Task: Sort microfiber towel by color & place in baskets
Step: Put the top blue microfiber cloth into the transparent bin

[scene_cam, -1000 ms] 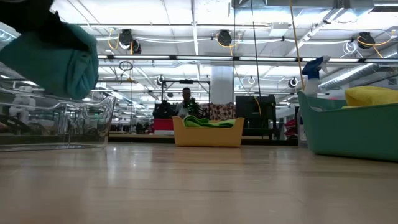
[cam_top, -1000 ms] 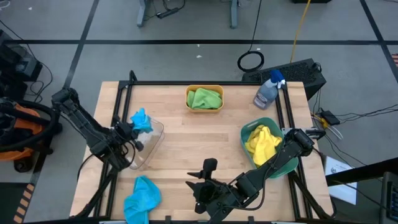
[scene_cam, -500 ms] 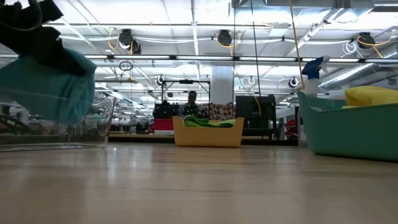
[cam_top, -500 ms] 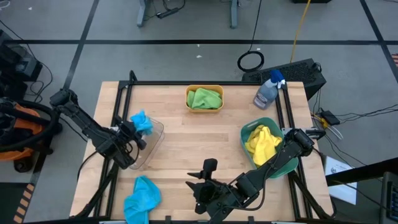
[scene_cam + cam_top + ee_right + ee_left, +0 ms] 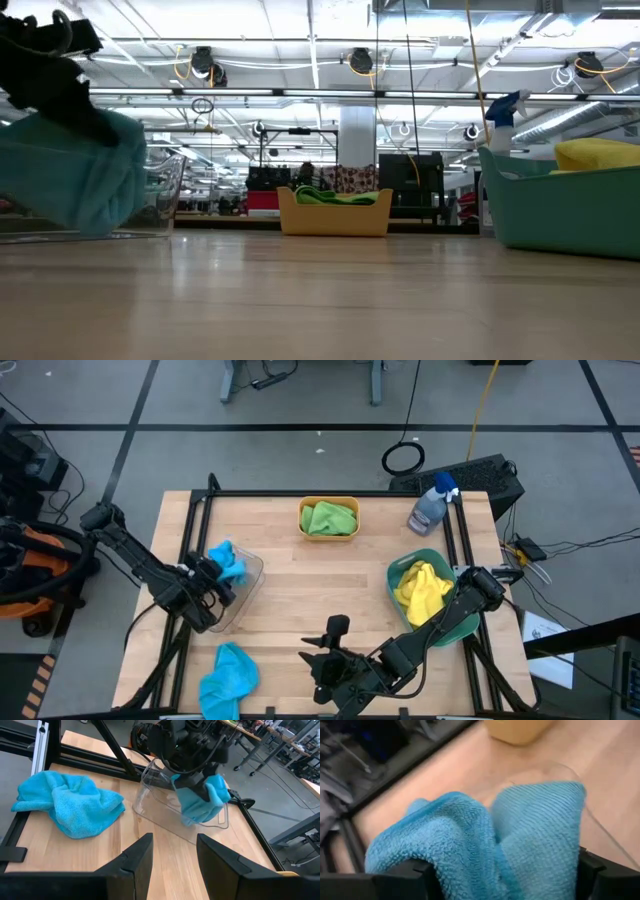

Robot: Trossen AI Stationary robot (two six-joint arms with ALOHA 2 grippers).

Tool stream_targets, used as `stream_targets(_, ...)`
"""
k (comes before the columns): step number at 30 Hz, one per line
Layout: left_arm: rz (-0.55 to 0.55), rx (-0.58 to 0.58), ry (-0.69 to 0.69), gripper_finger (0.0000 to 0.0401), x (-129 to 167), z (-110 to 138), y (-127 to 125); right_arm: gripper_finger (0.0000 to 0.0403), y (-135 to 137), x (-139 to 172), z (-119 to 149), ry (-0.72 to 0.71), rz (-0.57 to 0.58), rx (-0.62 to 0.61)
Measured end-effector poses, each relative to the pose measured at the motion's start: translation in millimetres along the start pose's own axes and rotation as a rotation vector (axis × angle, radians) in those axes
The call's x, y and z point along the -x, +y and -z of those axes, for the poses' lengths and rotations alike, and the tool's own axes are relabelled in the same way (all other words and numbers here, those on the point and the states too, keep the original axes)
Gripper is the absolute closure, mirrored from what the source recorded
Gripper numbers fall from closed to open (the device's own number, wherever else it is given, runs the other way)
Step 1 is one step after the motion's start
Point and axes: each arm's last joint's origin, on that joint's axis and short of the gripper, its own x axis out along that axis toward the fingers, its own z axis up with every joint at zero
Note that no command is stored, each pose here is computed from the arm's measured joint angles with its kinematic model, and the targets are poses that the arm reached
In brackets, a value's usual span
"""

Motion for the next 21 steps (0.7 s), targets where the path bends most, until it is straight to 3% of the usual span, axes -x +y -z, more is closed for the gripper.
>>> stream_targets(4, 0.069, -0.075, 0.093, 0.0131, 1, 1, -8, 0.0259, 0, 0, 1, 0.005, 0.001, -0.008)
stream_targets(11, 0.149, -0.023, 0.204, 0.0131, 13, -11, -15, 0.0259, 0, 0, 2, 0.011, 0.002, -0.012)
stream_targets(21, 0.201, -0.002, 0.327, 0.0131, 15, -9, -19, 0.0259, 0, 0, 1, 0.011, 0.002, -0.012)
